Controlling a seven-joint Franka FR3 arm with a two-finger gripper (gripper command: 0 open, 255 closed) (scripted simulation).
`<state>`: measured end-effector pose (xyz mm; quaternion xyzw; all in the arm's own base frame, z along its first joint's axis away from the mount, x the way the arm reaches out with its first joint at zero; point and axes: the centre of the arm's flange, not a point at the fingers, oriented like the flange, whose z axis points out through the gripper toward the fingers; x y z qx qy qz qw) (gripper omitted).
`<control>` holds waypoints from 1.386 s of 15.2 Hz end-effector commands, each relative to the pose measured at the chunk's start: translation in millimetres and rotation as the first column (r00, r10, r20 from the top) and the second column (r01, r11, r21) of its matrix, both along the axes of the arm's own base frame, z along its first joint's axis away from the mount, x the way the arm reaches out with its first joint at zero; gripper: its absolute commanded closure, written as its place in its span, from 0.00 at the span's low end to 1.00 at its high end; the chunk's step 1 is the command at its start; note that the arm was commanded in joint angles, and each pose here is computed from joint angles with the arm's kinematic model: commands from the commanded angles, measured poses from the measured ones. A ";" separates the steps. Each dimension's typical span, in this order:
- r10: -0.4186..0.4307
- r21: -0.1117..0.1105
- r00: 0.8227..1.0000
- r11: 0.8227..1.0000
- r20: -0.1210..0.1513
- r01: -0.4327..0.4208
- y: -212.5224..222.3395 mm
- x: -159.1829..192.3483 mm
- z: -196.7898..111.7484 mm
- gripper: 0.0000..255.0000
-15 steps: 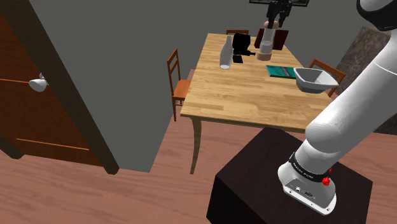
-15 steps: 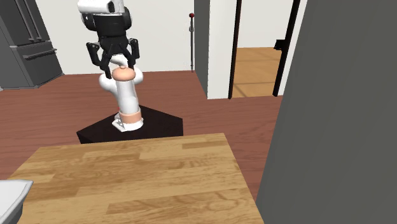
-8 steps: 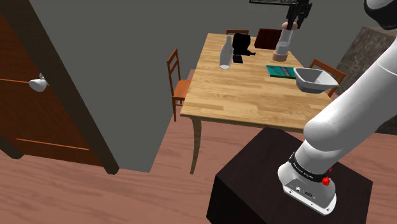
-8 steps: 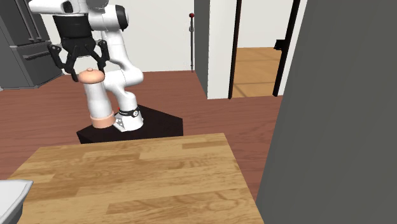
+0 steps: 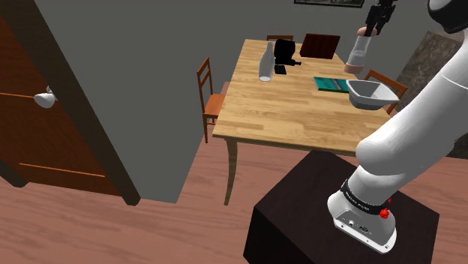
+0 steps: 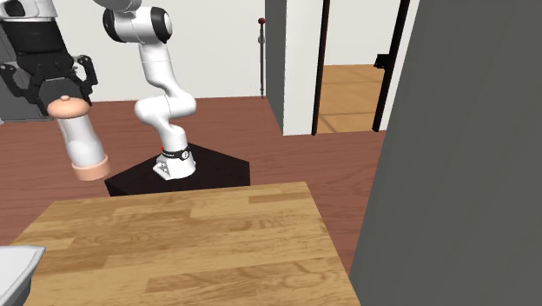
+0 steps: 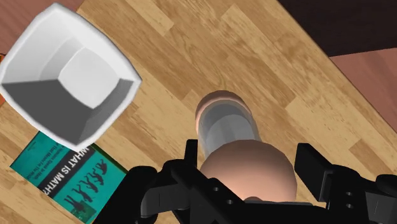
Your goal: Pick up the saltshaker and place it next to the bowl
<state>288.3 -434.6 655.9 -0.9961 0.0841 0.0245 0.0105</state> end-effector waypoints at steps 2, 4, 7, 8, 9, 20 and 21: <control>0.002 -0.001 1.000 1.000 0.000 -0.002 -29.1 -25.7 1.6 1.00; 0.002 -0.001 1.000 1.000 0.000 -0.002 -47.9 -44.2 1.6 1.00; 0.002 -0.001 1.000 1.000 0.000 -0.002 -76.2 -72.0 1.8 1.00; 0.002 -0.001 1.000 1.000 0.000 -0.002 -85.6 -81.3 1.8 1.00; 0.002 -0.001 1.000 1.000 0.000 -0.002 -95.0 -90.5 1.9 1.00; 0.002 -0.001 1.000 1.000 0.000 -0.002 -129.4 -124.5 -34.9 1.00; 0.002 -0.001 1.000 1.000 0.000 -0.002 -129.4 -124.5 -40.2 1.00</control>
